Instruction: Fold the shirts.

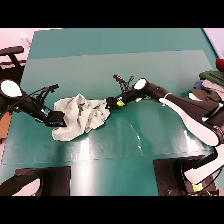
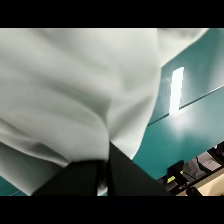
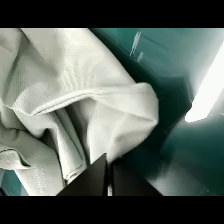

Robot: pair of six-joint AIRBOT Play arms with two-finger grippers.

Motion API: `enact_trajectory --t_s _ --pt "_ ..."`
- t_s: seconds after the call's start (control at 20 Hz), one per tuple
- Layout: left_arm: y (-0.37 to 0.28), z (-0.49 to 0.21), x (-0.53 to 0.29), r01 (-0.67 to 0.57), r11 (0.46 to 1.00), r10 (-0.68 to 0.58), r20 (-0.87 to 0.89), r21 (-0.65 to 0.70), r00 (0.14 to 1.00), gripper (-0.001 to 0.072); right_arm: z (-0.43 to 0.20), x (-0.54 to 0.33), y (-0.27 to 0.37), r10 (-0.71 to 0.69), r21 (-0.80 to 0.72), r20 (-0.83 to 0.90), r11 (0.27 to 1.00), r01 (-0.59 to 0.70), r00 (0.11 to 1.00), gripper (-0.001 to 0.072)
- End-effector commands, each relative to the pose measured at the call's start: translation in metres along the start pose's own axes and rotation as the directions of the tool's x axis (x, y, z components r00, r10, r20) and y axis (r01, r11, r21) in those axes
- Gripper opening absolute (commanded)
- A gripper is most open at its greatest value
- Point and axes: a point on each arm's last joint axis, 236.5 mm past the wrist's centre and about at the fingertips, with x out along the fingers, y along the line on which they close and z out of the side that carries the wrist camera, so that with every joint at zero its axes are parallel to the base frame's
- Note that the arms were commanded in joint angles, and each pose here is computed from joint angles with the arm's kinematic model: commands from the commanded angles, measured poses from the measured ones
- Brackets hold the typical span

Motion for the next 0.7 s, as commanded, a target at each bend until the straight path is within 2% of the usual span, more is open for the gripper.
enact_trajectory --t_s 0.0,0.15,0.3,0.45,0.65 --pt "-0.011 0.003 -0.01 0.025 0.999 -0.025 0.011 0.023 1.0 0.0027 0.002 -0.003 0.008 0.005 0.002 0.015 1.0 -0.005 1.0 0.0017" --pt "-0.019 0.004 -0.025 0.024 0.998 -0.024 0.012 0.05 1.0 0.0027 0.023 -0.036 0.028 0.02 -0.046 0.109 0.999 -0.015 0.994 0.0016" --pt "-0.035 0.019 -0.059 0.002 0.993 -0.013 0.097 0.115 0.995 0.0027 0.054 -0.106 0.057 0.052 -0.112 0.276 0.993 -0.021 0.96 0.0016" --pt "-0.052 0.036 -0.113 -0.078 0.978 0.031 0.24 0.192 0.97 0.0027 0.077 -0.202 0.075 0.052 -0.177 0.472 0.984 0.036 0.88 0.0016" --pt "-0.086 0.048 -0.189 -0.171 0.946 0.035 0.439 0.275 0.898 0.0027 0.07 -0.319 0.1 0.071 -0.236 0.662 0.965 0.118 0.746 0.0016"
